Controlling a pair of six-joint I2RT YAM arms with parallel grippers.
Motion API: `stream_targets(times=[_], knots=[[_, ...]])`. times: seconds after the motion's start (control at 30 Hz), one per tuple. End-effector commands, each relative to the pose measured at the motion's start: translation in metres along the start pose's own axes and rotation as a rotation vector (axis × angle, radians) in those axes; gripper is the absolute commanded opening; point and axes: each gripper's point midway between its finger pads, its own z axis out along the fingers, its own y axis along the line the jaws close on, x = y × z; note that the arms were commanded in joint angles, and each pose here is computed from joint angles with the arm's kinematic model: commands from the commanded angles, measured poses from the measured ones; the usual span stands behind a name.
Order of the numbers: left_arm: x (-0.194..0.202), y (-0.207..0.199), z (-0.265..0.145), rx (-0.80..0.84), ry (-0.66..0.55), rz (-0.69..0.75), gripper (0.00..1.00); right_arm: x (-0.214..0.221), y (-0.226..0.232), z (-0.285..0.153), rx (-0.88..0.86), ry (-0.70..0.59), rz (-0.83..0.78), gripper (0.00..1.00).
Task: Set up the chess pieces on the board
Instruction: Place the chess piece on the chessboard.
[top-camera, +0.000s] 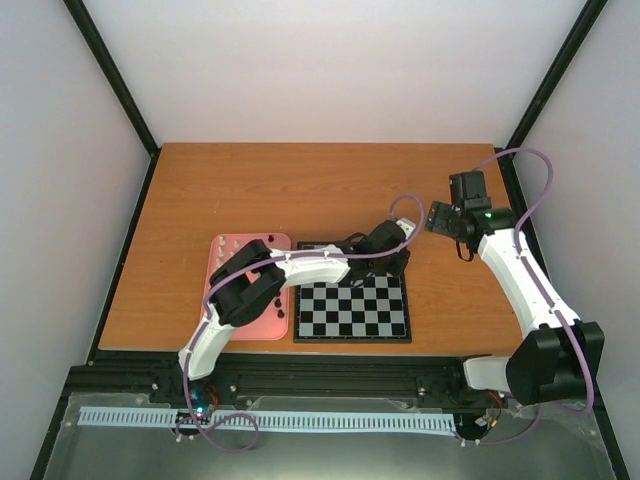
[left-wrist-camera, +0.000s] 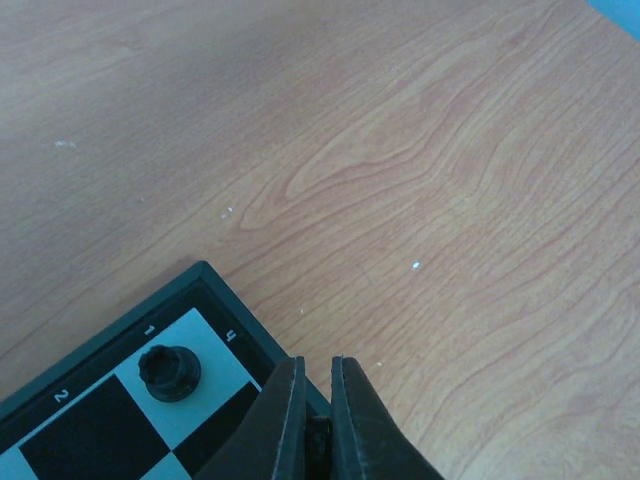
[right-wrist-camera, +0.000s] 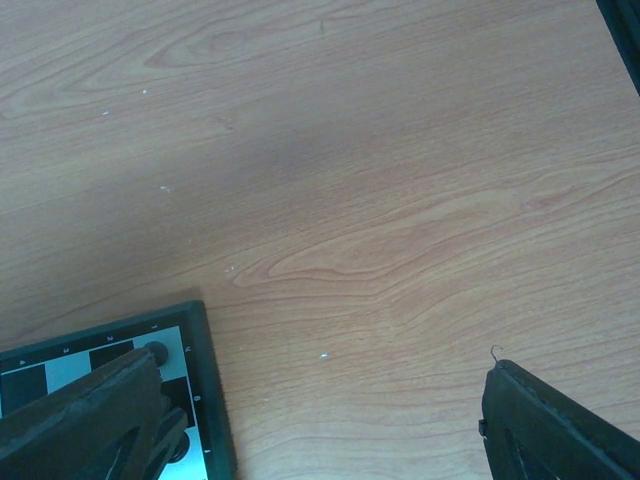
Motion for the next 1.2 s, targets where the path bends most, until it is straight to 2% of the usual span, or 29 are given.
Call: stream_targets(times=[0.0, 0.67, 1.17], knots=[[-0.016, -0.002, 0.001, -0.035, -0.102, 0.029, 0.01, -0.004, -0.005, 0.006, 0.014, -0.032, 0.008, 1.00], [-0.011, 0.020, 0.007, -0.179, -0.234, 0.078, 0.01, 0.007, -0.011, 0.014, 0.019, -0.068, -0.005, 1.00], [0.008, 0.023, 0.014, -0.182, -0.223, 0.049, 0.01, 0.012, -0.014, 0.019, 0.031, -0.060, -0.018, 1.00]])
